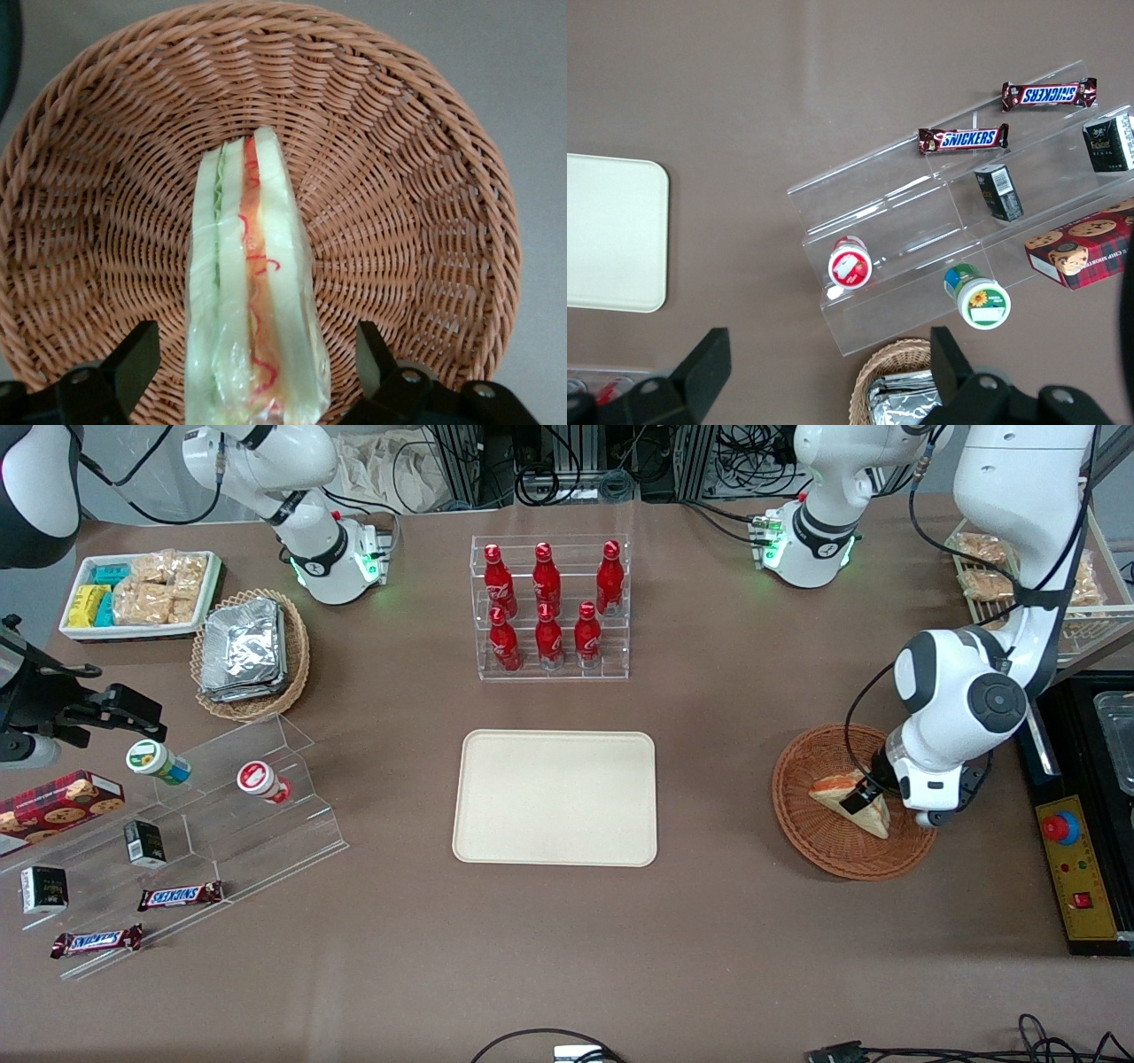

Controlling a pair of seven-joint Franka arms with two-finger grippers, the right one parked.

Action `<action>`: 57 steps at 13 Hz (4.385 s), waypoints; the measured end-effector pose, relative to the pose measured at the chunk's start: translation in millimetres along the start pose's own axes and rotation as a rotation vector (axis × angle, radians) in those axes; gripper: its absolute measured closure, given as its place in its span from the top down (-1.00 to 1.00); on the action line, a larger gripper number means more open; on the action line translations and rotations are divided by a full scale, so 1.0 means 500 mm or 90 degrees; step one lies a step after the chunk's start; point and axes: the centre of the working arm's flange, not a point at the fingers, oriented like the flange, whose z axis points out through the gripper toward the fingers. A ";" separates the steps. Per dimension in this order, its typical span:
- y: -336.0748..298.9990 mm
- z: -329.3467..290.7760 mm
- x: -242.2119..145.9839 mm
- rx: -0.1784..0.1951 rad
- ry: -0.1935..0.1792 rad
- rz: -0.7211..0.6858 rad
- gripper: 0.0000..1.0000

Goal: Place sandwich from basket to tray
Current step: 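Close the left gripper on the sandwich and lift it, then carry the sandwich with the left gripper over the cream tray, then lower the sandwich onto the tray and open the left gripper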

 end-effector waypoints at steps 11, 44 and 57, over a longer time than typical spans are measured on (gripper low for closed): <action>0.093 -0.181 0.051 0.041 -0.046 0.021 -0.65; 0.630 0.061 -0.553 0.039 -0.047 0.512 0.53; 0.461 -0.166 -0.509 0.070 -0.023 0.491 1.00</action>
